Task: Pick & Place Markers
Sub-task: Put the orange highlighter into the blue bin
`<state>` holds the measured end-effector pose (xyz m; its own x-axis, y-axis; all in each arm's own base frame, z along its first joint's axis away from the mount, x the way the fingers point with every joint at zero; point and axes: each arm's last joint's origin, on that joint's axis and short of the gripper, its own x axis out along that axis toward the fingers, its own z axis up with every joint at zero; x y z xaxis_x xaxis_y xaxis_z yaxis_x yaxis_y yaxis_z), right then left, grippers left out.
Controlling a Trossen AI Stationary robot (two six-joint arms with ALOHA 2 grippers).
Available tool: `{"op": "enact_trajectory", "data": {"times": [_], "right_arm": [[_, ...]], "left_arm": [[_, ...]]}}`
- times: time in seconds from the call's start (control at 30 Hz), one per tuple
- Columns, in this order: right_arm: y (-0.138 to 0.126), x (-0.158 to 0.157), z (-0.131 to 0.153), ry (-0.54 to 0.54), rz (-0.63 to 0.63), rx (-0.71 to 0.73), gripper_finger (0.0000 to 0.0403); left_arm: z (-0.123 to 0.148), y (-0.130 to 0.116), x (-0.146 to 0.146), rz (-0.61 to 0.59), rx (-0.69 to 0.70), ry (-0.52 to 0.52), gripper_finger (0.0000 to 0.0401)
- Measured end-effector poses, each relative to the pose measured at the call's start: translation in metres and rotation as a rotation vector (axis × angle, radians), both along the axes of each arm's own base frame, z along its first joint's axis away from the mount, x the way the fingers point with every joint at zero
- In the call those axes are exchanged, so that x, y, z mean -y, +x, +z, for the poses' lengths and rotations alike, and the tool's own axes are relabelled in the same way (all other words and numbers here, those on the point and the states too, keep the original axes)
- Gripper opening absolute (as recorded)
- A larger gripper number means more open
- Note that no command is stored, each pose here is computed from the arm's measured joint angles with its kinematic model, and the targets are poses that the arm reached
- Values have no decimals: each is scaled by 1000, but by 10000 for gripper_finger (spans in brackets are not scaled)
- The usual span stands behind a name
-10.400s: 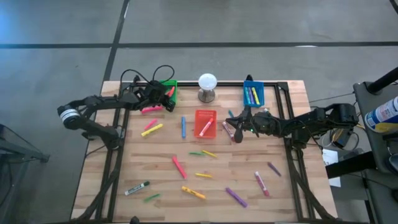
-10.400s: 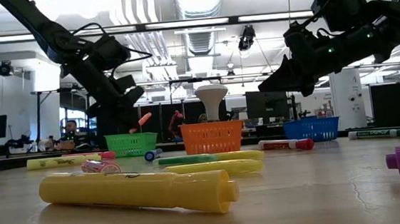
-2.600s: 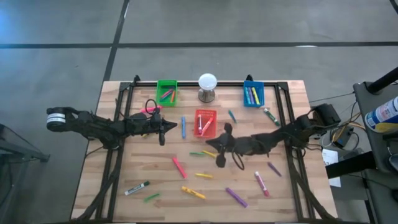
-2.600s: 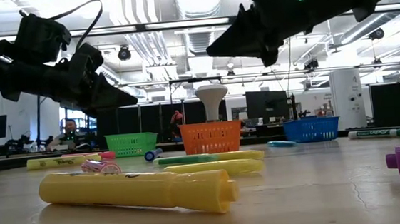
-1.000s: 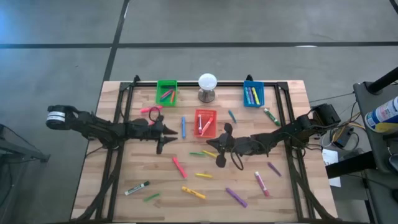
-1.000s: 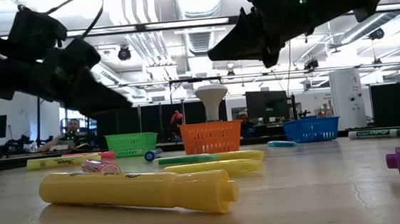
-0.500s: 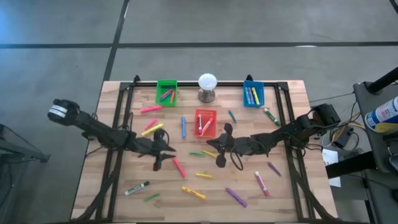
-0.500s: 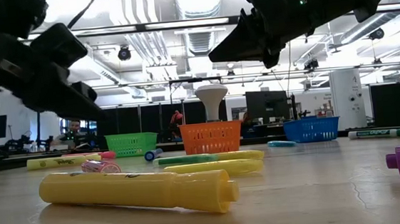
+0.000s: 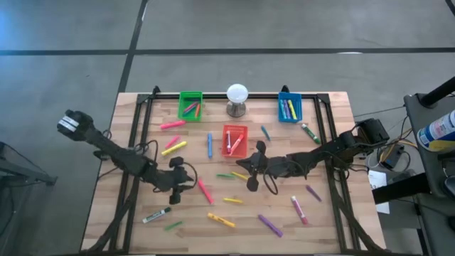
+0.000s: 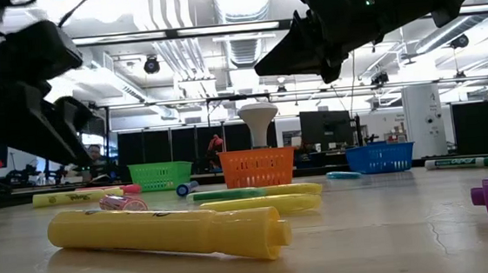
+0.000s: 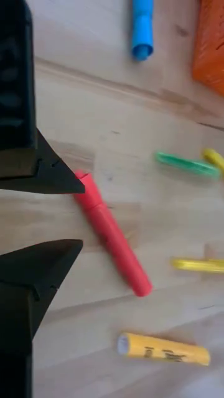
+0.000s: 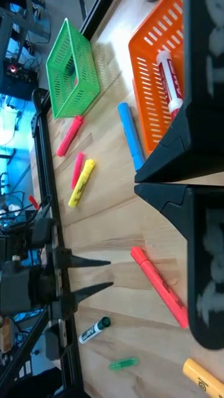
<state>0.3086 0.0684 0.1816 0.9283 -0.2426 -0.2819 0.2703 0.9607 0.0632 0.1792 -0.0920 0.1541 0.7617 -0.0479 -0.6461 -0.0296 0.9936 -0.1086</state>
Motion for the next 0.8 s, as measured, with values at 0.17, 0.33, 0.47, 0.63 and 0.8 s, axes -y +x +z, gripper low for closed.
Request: {"op": "enact_trajectory", "data": {"times": [0.17, 0.33, 0.47, 0.63, 0.8], "right_arm": [[0, 0, 0, 0, 0, -1, 8], [0, 0, 0, 0, 0, -2, 8], [0, 0, 0, 0, 0, -2, 8], [0, 0, -1, -5, 1, -3, 8], [0, 0, -1, -8, 2, -5, 8]], "left_arm": [[11, -5, 19, -27, -57, 25, 122], [17, -10, 33, 59, -191, -23, 122], [20, -13, 42, 116, -293, 2, 122], [19, -6, 51, 101, -273, 62, 122], [7, -1, 52, 4, -210, 242, 122]]}}
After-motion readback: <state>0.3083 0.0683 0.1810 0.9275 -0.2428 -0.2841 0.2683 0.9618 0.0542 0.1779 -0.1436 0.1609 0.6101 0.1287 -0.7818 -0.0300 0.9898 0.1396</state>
